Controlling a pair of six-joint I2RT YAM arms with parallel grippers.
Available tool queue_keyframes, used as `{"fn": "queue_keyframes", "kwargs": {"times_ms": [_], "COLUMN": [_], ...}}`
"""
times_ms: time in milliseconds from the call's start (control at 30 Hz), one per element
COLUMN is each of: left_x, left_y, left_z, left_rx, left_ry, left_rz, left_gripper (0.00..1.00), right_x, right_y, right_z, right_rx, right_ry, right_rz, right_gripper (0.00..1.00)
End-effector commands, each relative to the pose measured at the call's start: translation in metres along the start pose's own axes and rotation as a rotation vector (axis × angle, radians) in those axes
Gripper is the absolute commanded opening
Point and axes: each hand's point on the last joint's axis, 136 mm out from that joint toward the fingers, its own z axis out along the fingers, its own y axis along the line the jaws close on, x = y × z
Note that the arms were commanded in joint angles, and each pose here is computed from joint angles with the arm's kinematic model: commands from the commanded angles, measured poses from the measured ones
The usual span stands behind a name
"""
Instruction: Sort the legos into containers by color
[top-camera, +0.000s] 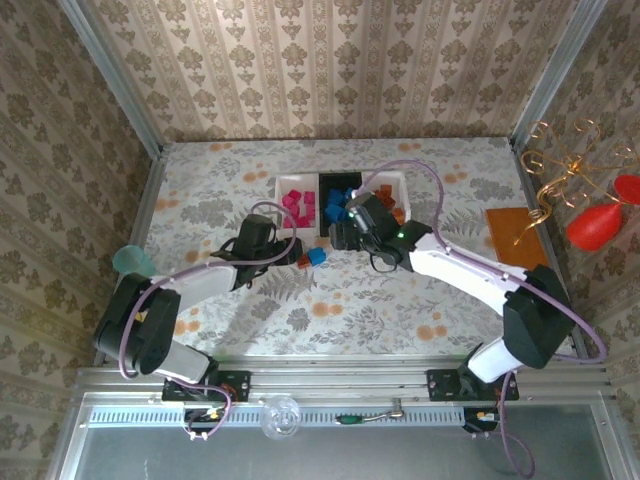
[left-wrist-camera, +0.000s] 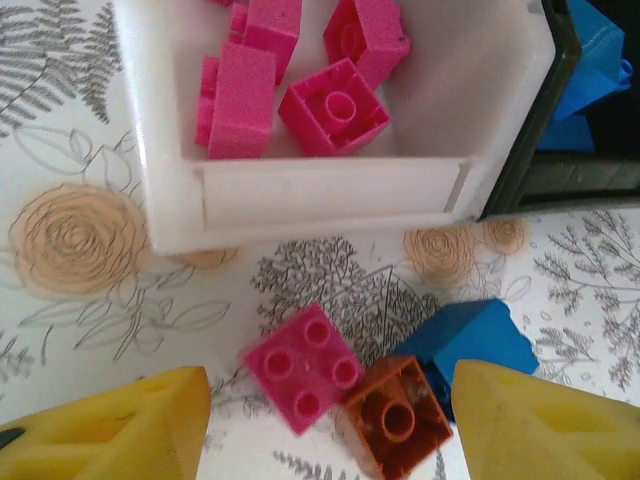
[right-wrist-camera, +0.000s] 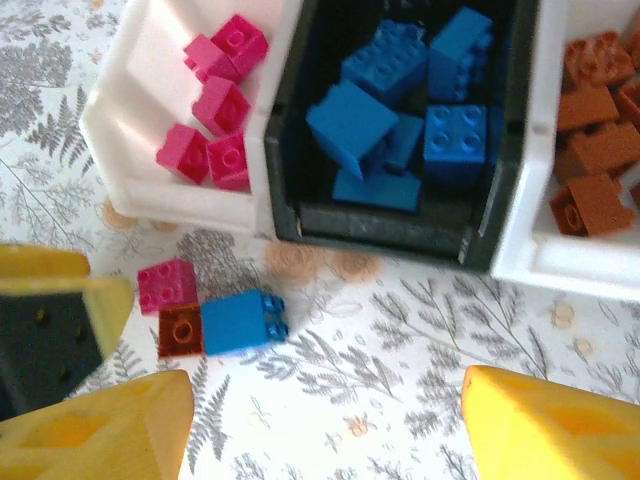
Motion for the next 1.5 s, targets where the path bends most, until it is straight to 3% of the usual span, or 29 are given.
{"fn": "queue_keyframes", "kwargs": {"times_ms": [0,100,267,533,767,967,1100,1300,1467], "left_x": [-0.007,-0.004,0.009,0.051,0.064,0.04,0.044,0.048,0.056], "left_y": [0.005,0.012,0.031,0.057,0.072,0.033,0.028,0.042,0.053], "left_z": [0.01,0.019,0.023,0.009,-0.031,-0.047,-0.032,-0.006,0.004], "left_rx": [-0.033,-0.074,-0.151,-0.222,-0.247,-0.132,-0.15,-0.226,-0.243], "left_ry": [-0.006,0.012,0.036,0.1,0.075,0.001,0.043,0.085,0.113], "left_rz": [0.026,0.013,-0.014,-0.034,-0.053,0.007,0.036,0.04,0.019], "left_gripper": [0.65,0.64,0.5,0.44,0.43,0.7,0.77,0.75,0.59], "right_x": [-0.007,-0.005,-0.002,-0.002,-0.003,-0.006,-0.003,0.0,0.0], "right_y": [0.0,-0.006,-0.016,-0.023,-0.024,-0.022,-0.022,-0.026,-0.03], "right_z": [-0.02,-0.036,-0.052,-0.064,-0.068,-0.069,-0.068,-0.073,-0.078], "right_rx": [-0.037,-0.043,-0.033,-0.025,-0.032,-0.039,-0.04,-0.037,-0.027], "right_ry": [-0.064,-0.093,-0.12,-0.154,-0.167,-0.172,-0.163,-0.163,-0.174], "right_rz": [0.058,0.073,0.074,0.077,0.079,0.08,0.086,0.089,0.083], "right_gripper": [0.73,0.73,0.73,0.73,0.74,0.74,0.74,0.74,0.74]}}
